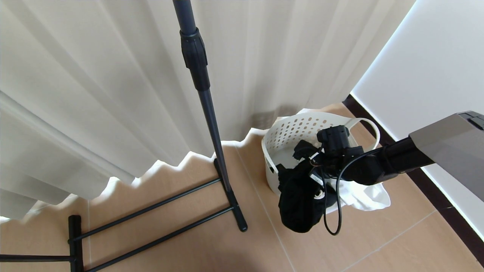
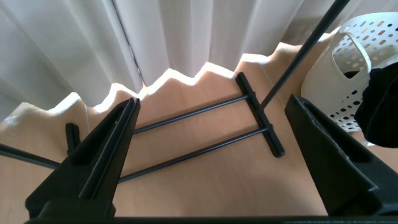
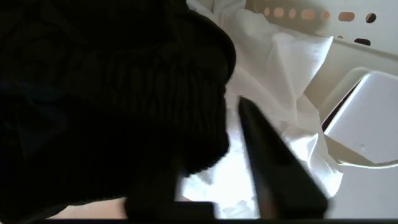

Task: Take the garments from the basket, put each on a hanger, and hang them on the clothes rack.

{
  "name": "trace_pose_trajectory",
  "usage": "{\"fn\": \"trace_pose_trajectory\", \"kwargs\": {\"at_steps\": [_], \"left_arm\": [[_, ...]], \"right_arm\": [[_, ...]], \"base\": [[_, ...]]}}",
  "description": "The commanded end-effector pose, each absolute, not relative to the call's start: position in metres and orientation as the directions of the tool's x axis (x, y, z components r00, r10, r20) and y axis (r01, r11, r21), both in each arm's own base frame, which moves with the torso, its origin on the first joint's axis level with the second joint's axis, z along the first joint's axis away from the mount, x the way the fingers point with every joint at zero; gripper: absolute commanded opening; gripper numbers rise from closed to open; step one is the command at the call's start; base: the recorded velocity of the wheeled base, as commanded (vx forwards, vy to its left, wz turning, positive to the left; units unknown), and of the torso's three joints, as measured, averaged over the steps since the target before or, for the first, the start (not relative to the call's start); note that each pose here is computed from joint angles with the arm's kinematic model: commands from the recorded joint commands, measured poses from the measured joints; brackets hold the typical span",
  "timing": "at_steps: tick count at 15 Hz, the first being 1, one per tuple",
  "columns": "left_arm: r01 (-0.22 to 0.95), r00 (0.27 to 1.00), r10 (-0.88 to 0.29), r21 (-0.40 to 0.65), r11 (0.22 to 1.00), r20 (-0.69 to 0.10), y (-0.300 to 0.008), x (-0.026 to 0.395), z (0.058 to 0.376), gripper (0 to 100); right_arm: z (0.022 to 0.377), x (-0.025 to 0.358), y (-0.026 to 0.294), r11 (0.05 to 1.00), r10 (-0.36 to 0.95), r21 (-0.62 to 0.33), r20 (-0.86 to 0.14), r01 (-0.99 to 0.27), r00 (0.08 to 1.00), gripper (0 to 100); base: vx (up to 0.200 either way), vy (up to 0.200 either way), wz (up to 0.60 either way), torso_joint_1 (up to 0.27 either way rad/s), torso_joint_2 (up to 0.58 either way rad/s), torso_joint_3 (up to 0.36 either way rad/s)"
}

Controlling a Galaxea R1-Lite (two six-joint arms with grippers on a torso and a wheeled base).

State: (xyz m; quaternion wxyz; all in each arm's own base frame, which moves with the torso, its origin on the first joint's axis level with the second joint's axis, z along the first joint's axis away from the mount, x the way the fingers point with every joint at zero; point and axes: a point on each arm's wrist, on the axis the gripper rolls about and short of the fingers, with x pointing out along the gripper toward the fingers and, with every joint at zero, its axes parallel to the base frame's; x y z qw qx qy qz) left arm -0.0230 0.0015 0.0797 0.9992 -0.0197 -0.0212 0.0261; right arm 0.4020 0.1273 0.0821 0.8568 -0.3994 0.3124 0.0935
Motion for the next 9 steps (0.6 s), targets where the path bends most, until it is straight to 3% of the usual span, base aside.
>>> {"fn": "trace_pose_trajectory", "kwargs": {"at_steps": [1, 5, 9], "left_arm": [[-0.052, 0.998, 0.054, -0.041, 0.998, 0.041, 0.001, -0.023, 0.08, 100], [-0.052, 0.998, 0.054, -0.041, 0.998, 0.041, 0.001, -0.023, 0.08, 100], [-0.052, 0.998, 0.054, -0.041, 0.998, 0.041, 0.001, -0.023, 0.08, 100]], "right_arm": [[0.085, 0.401, 0.127, 0.669, -0.087, -0.625, -0.605, -0.404, 0.792, 0], [0.124, 0.36, 0.119, 0.741, -0.052, -0.57, -0.575, -0.354, 0.817, 0], [0.2, 0.256, 0.129, 0.849, 0.113, -0.422, -0.441, -0.317, 0.89, 0]], "base": [[0.0, 0.0, 0.0, 0.0, 0.0, 0.0], [0.0, 0.0, 0.0, 0.0, 0.0, 0.0], [0.0, 0.0, 0.0, 0.0, 0.0, 0.0]]}}
